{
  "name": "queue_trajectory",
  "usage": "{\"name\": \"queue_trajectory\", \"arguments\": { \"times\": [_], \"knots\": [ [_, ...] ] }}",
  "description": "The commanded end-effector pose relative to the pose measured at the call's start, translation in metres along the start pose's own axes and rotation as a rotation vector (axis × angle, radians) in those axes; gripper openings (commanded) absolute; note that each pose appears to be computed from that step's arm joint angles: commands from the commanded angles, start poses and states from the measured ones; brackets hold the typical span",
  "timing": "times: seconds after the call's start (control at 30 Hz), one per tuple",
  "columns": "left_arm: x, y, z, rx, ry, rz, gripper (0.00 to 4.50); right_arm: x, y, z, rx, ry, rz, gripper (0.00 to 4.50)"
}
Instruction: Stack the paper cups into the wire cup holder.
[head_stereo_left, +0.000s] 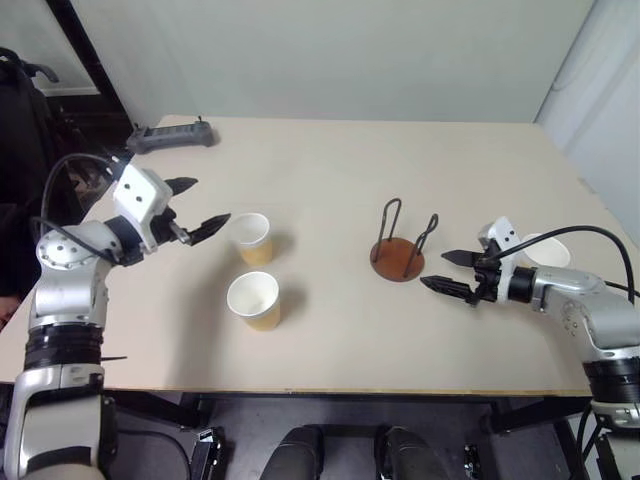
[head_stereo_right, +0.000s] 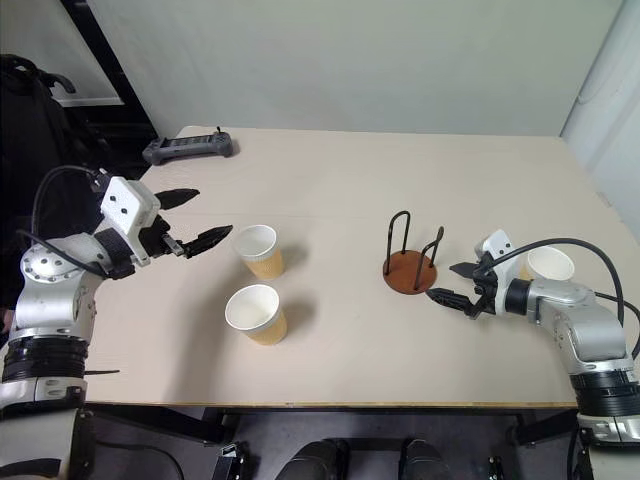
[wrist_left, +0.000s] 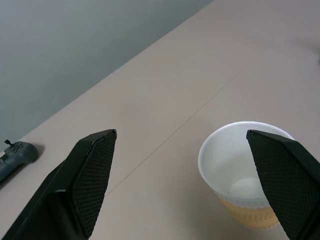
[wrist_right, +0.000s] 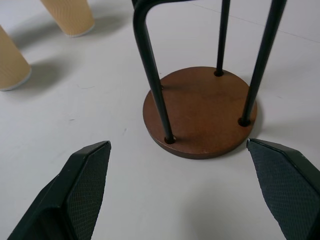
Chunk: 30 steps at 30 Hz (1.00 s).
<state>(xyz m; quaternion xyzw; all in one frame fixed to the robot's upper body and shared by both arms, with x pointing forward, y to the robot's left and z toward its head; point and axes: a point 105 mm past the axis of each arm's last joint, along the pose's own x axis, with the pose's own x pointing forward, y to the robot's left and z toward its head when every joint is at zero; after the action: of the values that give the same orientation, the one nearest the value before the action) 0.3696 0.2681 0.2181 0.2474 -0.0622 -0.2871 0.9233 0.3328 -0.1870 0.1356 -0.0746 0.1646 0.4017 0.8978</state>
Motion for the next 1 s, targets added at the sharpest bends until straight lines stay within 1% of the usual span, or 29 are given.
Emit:
{"name": "queue_trajectory", "arguments": {
  "times": [0.03, 0.2, 0.37, 0.6, 0.8, 1.0],
  "knots": [
    [0.001, 0.008, 0.016, 0.042, -0.047, 0.018, 4.45, -0.008, -0.003, 0.013, -0.01, -0.047, -0.035, 4.5],
    [0.002, 0.009, 0.017, 0.041, -0.051, 0.018, 4.45, -0.008, -0.002, 0.014, 0.015, -0.062, -0.036, 4.5],
    [0.002, 0.008, 0.017, 0.039, -0.051, 0.016, 4.45, -0.007, 0.0, 0.012, -0.021, -0.058, -0.03, 4.5],
    [0.002, 0.009, 0.018, 0.041, -0.05, 0.015, 4.45, -0.004, 0.007, 0.009, -0.017, -0.047, -0.002, 4.5],
    [0.003, 0.01, 0.019, 0.048, -0.051, 0.012, 4.45, 0.007, 0.017, 0.006, -0.023, -0.05, 0.017, 4.5],
    [0.004, 0.008, 0.02, 0.048, -0.054, 0.01, 4.45, 0.009, 0.018, 0.01, -0.031, -0.066, 0.014, 4.5]
  ]
}}
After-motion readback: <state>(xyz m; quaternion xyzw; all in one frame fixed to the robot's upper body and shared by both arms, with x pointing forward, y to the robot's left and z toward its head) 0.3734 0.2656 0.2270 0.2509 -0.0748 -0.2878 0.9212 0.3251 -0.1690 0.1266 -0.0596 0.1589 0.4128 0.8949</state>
